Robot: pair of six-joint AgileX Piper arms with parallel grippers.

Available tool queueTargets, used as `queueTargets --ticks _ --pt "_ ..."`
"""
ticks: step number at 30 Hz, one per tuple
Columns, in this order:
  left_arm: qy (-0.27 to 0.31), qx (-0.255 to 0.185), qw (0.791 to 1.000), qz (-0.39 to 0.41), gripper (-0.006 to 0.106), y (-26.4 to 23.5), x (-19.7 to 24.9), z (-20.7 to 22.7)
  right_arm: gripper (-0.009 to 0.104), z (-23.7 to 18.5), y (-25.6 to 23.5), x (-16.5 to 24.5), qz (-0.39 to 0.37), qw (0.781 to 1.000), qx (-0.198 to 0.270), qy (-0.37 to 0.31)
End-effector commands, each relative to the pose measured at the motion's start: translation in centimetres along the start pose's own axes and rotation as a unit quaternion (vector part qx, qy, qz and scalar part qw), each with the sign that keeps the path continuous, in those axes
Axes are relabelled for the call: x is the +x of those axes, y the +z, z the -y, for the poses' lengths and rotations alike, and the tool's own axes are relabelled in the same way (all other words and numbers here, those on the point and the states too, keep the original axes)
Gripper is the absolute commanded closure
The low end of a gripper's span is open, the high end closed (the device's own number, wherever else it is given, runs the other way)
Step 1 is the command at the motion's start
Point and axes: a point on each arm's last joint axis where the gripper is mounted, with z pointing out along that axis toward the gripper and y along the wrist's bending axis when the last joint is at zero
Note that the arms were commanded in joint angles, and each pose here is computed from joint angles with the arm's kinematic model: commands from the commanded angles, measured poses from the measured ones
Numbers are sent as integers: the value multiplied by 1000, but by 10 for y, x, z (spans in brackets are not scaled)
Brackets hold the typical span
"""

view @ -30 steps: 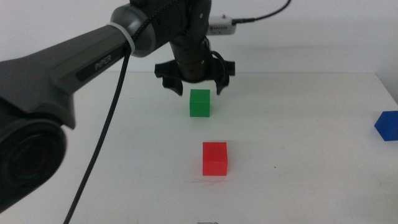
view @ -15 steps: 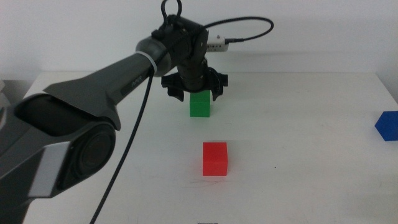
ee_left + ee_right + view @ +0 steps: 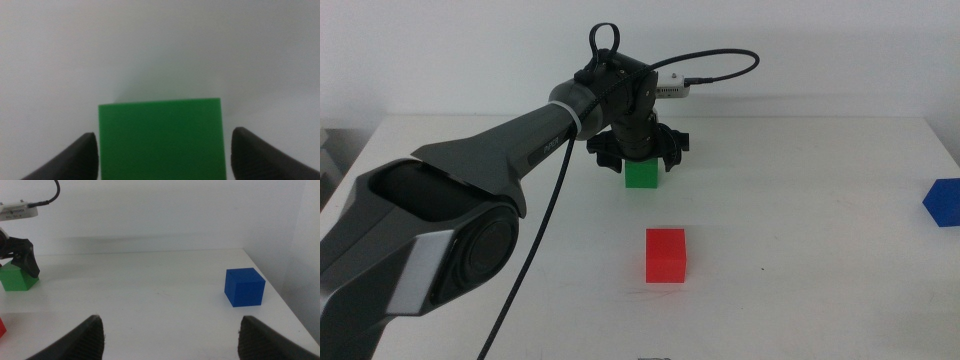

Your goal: Stack red cubes first, then green, then blue cubes in a specific spot.

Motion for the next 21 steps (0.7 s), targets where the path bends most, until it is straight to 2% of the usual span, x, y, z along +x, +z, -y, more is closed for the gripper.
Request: queueTargets --ticks 1,12,17,21 --pt "-9 33 997 69 17 -46 -23 8 1 -1 -3 -15 58 998 -2 -12" --pt "-3 53 993 103 72 -72 -33 10 1 -1 -3 -15 58 998 -2 -12" --pt "3 49 996 79 87 -104 -30 9 1 -1 -3 -15 58 998 -2 -12" --pt "8 33 997 72 91 -124 -15 21 1 -1 -3 -15 58 998 -2 -12"
